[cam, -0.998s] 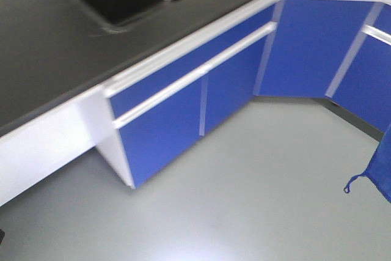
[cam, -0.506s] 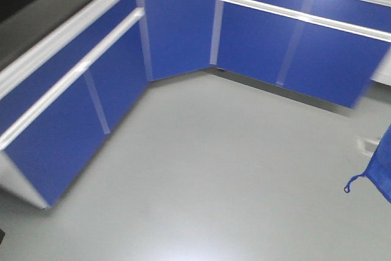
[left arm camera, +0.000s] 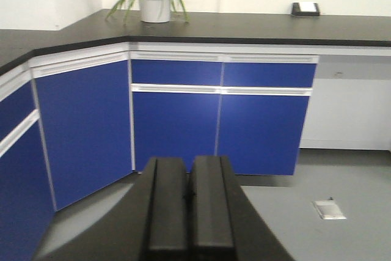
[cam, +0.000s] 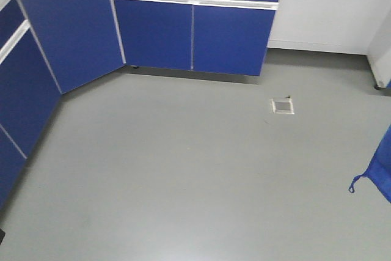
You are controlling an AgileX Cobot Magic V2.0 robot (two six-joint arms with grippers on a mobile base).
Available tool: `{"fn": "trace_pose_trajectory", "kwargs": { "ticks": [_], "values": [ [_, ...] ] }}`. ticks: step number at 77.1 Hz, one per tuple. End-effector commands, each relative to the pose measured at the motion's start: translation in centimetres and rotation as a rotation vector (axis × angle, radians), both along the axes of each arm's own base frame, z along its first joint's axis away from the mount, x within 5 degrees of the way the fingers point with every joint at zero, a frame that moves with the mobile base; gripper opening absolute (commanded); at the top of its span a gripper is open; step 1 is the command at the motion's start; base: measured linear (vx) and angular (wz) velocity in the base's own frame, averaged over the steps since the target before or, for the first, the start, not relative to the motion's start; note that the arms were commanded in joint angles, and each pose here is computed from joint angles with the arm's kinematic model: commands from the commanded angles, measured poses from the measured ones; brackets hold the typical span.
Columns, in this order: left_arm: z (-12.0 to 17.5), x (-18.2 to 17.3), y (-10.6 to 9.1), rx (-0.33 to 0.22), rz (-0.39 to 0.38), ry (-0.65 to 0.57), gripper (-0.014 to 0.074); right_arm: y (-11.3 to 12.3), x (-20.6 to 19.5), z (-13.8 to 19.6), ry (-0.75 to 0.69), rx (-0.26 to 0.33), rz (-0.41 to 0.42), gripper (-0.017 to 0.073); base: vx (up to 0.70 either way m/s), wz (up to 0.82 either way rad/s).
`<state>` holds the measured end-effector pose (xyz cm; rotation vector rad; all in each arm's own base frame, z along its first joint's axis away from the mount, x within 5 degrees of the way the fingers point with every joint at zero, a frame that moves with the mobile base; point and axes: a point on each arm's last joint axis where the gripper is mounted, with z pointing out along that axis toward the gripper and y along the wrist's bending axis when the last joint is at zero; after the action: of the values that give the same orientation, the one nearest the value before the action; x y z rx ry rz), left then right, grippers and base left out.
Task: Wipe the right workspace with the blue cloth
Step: 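Drive the base away from the sink counter holding the cloth, then drive the base to the counter with the wall socket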
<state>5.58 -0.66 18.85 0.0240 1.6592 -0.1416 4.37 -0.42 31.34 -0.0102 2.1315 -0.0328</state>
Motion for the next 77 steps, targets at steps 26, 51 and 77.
{"fn": "trace_pose_trajectory", "kwargs": {
  "ticks": [26,51,77],
  "values": [
    [1.66,-0.14,0.09,-0.014,0.008,-0.117,-0.0006,-0.05,0.35,1.34,-0.089,-0.018,0.005,-0.0004,0.03,-0.23],
    [1.66,-0.14,0.09,-0.014,0.008,-0.117,-0.0006,-0.05,0.34,1.31,-0.086,-0.019,0.005,-0.0004,0.11,-0.35],
    [1.66,-0.14,0.09,-0.014,0.008,-0.117,-0.0006,-0.05,0.34,1.31,-0.086,-0.019,0.005,-0.0004,0.15,-0.43]
  ]
}}
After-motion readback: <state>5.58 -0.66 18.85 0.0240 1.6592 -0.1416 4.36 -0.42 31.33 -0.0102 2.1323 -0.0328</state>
